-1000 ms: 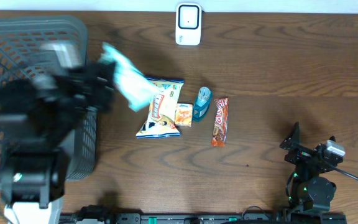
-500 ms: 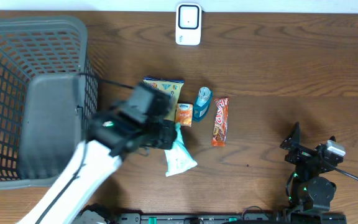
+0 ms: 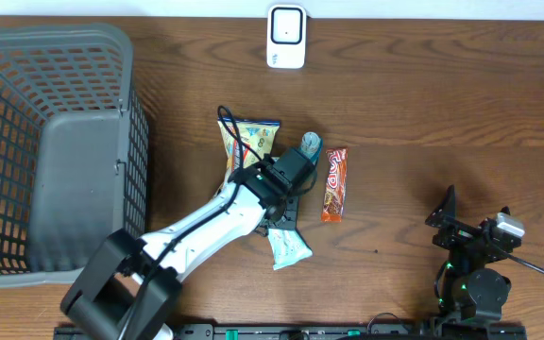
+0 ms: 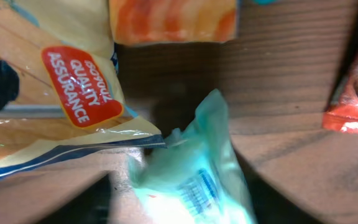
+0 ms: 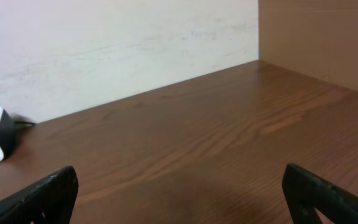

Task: Scan the item barcode
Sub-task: 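Carry the wipes pack out and lay it below the orange packet, then retract the left arm back past the basket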

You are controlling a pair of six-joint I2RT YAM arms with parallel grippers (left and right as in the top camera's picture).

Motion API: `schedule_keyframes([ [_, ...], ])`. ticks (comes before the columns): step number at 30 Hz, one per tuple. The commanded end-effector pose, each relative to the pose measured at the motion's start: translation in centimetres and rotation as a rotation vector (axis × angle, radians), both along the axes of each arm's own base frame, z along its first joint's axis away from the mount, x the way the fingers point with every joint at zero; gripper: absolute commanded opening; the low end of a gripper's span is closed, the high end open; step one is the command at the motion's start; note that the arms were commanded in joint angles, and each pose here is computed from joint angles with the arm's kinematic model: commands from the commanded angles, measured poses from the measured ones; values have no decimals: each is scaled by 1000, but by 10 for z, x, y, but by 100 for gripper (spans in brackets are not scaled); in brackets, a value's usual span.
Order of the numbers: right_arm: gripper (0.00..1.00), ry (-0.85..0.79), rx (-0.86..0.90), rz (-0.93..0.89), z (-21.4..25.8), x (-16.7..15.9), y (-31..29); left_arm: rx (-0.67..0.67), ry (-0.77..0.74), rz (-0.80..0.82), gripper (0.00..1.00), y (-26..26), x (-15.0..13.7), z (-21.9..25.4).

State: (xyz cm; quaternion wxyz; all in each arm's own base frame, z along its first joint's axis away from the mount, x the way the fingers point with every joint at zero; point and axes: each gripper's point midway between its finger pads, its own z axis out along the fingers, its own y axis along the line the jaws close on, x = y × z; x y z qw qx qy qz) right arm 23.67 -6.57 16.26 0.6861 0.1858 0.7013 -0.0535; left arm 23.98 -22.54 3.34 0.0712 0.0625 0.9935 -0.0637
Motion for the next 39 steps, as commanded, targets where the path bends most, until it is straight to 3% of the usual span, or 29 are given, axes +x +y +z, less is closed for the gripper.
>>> schedule_keyframes([
  [1,99,6,-10,-6,-1,-1,-1,1,-18,50,96,1,3,5],
  [7,99,7,-10,-6,-1,-1,-1,-48,-132,59,100,4,12,64],
  [13,99,6,-10,-6,-1,-1,-1,-90,-461,31,98,32,29,164],
  [15,99,6,-10,-6,-1,-1,-1,-100,-488,64,98,44,30,175],
  [20,99,7,-10,-6,-1,-1,-1,-29,-358,231,98,88,5,162],
  [26,99,6,-10,-6,-1,-1,-1,195,-246,448,98,155,-21,144],
  [39,99,6,-10,-6,-1,-1,-1,237,-197,735,98,218,-29,148],
])
